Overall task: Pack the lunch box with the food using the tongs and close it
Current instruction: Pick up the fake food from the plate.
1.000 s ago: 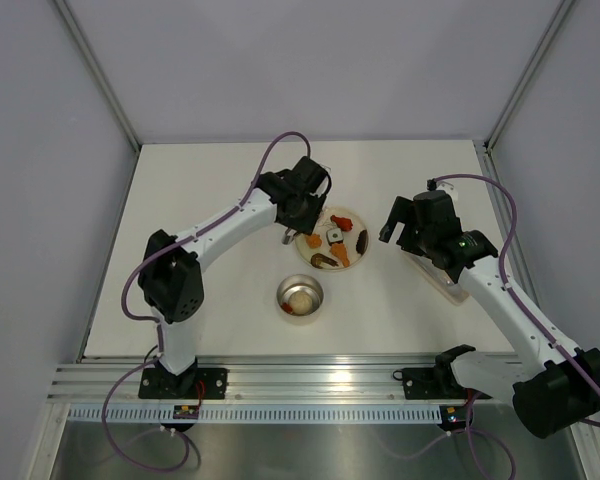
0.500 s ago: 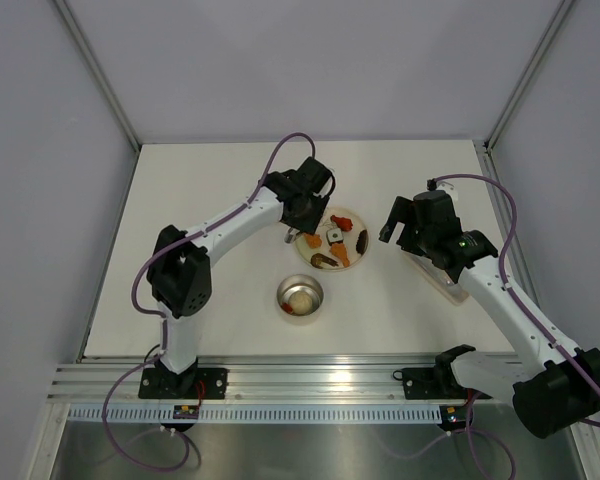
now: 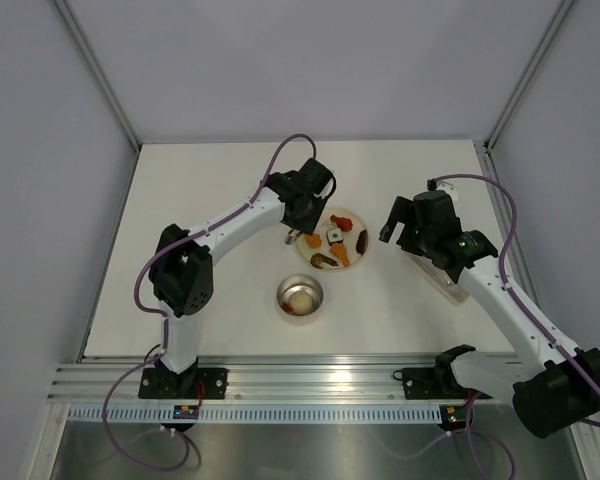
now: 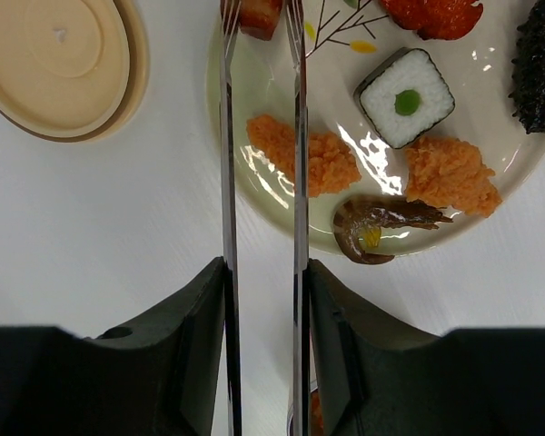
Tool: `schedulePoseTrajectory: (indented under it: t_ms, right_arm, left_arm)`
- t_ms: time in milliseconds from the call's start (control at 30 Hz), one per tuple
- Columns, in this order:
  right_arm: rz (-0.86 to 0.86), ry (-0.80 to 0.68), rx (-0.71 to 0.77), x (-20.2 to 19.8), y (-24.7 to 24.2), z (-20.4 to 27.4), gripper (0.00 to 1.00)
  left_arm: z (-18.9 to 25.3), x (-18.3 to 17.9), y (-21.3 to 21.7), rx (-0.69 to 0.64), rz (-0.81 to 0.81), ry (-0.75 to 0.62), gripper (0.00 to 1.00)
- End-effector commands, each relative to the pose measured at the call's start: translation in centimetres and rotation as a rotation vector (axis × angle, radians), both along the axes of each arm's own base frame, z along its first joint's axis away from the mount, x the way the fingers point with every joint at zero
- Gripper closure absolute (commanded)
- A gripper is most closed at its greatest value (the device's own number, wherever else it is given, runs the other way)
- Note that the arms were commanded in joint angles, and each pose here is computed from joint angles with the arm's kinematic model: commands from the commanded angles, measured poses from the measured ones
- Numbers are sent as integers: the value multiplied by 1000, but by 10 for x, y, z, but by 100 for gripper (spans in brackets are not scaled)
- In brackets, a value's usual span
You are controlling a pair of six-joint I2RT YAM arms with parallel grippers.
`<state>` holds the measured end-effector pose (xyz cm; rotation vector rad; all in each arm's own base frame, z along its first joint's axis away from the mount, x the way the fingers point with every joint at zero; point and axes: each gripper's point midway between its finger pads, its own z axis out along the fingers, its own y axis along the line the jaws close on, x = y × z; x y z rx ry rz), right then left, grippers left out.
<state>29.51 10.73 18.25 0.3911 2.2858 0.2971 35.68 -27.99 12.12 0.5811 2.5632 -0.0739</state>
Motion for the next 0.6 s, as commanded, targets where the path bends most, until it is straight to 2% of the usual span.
schedulePoseTrajectory:
  t_ms: [0,133,167,300,567]
  right_arm:
    - [-6,-23,5,0,-1,7,1]
    - [-4,-22,7,0,0,7,1]
    - [-4,-25,8,0,0,9,0]
    - [-5,-28,8,0,-1,10,0]
    - [-3,-30,12,1,0,10,0]
  left_arm:
    - [18,11,-5,-46,-1,-64,61]
    - [18,9,-4,-46,-2,-56,69]
    - [24,6,-4,-55,-5,-56,76]
    - [42,1,-4,-92,-4,-73,85]
    - [107,-36,10,-227,-17,-112,89]
